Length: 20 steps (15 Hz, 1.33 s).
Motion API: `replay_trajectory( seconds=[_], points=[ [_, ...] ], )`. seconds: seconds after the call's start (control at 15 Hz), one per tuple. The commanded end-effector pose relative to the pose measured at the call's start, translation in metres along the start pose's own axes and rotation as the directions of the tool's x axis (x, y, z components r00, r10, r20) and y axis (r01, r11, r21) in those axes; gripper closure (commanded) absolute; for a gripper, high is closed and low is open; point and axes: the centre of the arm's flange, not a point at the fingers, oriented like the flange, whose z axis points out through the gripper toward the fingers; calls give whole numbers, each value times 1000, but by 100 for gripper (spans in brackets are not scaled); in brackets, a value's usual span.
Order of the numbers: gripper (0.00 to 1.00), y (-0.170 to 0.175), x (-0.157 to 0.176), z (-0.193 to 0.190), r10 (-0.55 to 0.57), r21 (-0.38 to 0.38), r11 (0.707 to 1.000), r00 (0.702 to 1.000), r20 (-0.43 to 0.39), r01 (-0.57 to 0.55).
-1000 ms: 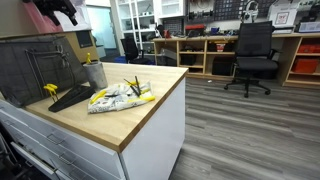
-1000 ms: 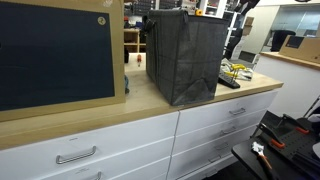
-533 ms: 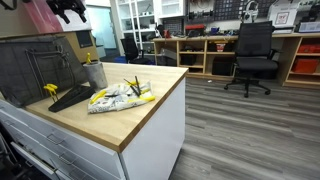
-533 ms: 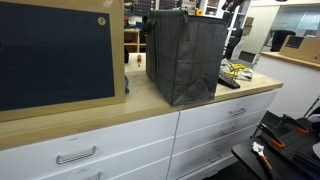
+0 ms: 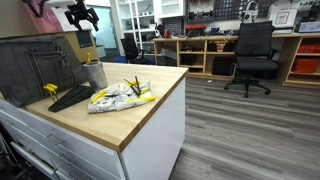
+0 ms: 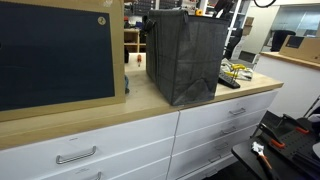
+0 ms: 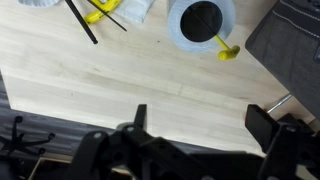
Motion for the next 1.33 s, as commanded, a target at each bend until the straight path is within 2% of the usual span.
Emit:
replay_trajectory(
  seconds=[0.0,0.53,0.73,0.8,1.27],
  points=[
    [0,9,23,6,-40,4,999,997,60,40],
    [0,-19,39,28,-116,78,991,980,163,104],
    [0,-20,37,28,-139,83,988,977,163,127],
    [0,-26,29,35,-101,78,993,983,151,90],
    [0,-23,30,33,-114,79,992,982,151,103]
  ],
)
